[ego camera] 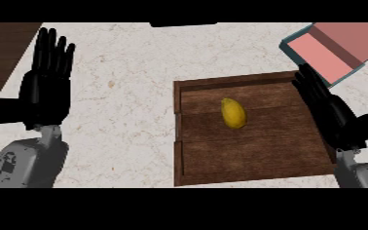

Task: Pick the lemon from the tray and place it in the cardboard box

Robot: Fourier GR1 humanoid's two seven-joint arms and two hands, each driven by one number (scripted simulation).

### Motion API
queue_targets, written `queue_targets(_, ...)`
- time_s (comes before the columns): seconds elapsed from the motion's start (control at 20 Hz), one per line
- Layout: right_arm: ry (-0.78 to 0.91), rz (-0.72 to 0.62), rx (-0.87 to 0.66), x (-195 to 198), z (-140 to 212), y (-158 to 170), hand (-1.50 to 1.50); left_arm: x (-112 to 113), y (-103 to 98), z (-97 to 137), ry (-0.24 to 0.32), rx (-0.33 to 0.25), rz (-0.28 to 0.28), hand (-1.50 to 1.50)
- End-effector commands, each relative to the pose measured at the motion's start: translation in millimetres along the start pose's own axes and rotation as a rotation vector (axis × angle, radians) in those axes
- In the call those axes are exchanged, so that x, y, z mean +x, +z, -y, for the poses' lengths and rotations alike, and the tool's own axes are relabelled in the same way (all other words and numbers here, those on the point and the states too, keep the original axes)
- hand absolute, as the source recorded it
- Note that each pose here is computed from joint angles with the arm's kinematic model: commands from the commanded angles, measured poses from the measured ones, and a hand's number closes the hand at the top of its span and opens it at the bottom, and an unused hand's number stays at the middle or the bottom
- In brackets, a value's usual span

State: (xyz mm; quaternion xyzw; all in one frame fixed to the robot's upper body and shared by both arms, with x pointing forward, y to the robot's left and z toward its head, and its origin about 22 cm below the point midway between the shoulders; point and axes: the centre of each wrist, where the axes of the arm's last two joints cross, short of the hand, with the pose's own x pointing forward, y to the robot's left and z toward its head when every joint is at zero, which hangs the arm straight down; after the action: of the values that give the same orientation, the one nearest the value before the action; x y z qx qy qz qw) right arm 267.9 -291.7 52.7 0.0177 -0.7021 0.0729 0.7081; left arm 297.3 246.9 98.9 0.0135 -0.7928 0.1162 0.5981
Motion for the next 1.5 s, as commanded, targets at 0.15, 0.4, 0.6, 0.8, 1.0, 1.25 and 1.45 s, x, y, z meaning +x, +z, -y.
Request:
queue_targets(0.15,0.159,0.254,-0.088,44.4,-12.8,-4.9,1.5,-49.2,26.6,-37.3,-0.259,0.041,-0.228,0.0)
queue_targets(0.4,0.532,0.146,-0.363,23.5,5.6,1.0,1.5,-88.5,61.9,-60.0,-0.346,0.065,-0.412,0.0)
queue_targets(0.6,0.675,0.279,-0.412,5.0,-29.9,19.9,-1.5,-97.1,73.3,-48.0,-0.347,0.056,-0.404,0.0)
queue_targets(0.8,0.81,0.194,-0.37,35.9,-43.9,39.8,-1.5,-101.9,61.1,-71.9,-0.377,0.068,-0.424,0.0)
queue_targets(1.0,0.9,0.039,-0.314,82.3,-42.9,59.4,-1.5,-111.0,78.0,-60.5,-0.368,0.062,-0.43,0.0)
queue_targets(1.25,0.932,-0.101,-0.254,128.6,-57.4,45.3,-1.5,-113.2,62.5,-56.5,-0.351,0.039,-0.424,0.0)
queue_targets(1.45,0.997,-0.189,-0.171,148.0,-77.5,40.6,-1.5,-100.6,59.4,-52.6,-0.36,0.04,-0.425,0.0)
